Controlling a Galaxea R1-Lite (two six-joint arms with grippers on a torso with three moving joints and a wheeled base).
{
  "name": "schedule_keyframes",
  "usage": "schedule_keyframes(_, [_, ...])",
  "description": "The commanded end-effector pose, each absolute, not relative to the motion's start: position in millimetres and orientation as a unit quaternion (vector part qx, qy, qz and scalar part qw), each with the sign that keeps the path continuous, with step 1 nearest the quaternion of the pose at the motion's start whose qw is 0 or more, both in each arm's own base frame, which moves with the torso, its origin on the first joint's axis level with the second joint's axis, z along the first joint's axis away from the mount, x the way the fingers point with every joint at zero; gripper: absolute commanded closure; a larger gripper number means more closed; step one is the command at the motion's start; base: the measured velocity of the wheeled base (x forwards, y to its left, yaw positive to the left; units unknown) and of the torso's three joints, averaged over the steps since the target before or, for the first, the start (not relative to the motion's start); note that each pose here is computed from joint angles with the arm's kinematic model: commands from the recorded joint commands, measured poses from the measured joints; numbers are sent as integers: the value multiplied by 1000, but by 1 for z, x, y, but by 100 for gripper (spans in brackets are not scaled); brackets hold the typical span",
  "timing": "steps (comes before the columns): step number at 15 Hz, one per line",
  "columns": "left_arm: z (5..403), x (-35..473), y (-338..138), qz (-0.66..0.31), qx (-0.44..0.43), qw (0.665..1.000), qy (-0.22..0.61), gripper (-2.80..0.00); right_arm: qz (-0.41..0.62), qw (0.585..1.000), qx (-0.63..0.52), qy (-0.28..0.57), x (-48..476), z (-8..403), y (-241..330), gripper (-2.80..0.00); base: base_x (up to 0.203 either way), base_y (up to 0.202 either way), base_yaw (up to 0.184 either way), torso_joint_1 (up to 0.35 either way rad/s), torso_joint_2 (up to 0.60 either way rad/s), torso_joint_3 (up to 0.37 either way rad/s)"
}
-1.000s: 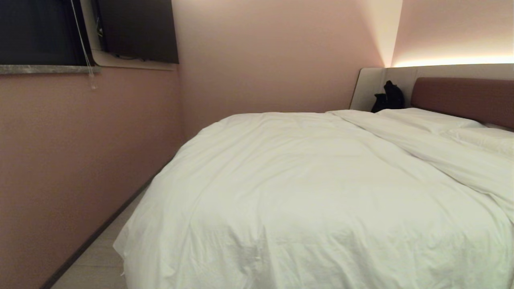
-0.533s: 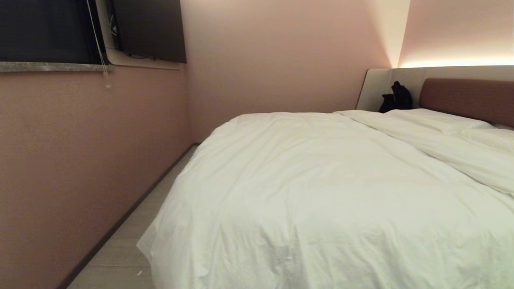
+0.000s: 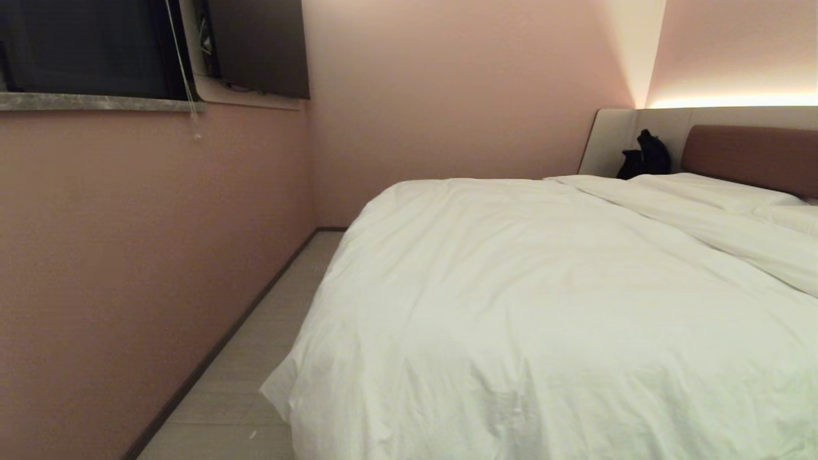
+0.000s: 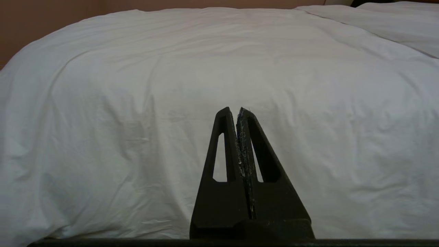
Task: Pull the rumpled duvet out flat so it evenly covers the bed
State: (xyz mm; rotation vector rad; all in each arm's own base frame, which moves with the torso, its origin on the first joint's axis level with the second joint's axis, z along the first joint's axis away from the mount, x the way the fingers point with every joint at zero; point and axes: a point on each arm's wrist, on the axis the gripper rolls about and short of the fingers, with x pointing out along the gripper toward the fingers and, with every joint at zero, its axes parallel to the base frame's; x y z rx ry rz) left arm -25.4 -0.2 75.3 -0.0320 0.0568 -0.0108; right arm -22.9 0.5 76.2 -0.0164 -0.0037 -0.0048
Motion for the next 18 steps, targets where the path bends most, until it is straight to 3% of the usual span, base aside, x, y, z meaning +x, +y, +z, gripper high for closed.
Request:
schedule_keyframes(1, [75, -25, 0, -6, -16, 999, 28, 0, -2, 1000, -8, -2, -23, 76, 1, 0, 0, 194, 1, 5, -1, 2])
schedule_keyframes(18, [75, -25, 0, -5, -16, 999, 28, 0, -2, 1000, -8, -2, -23, 76, 1, 0, 0, 197, -1, 2, 4, 2])
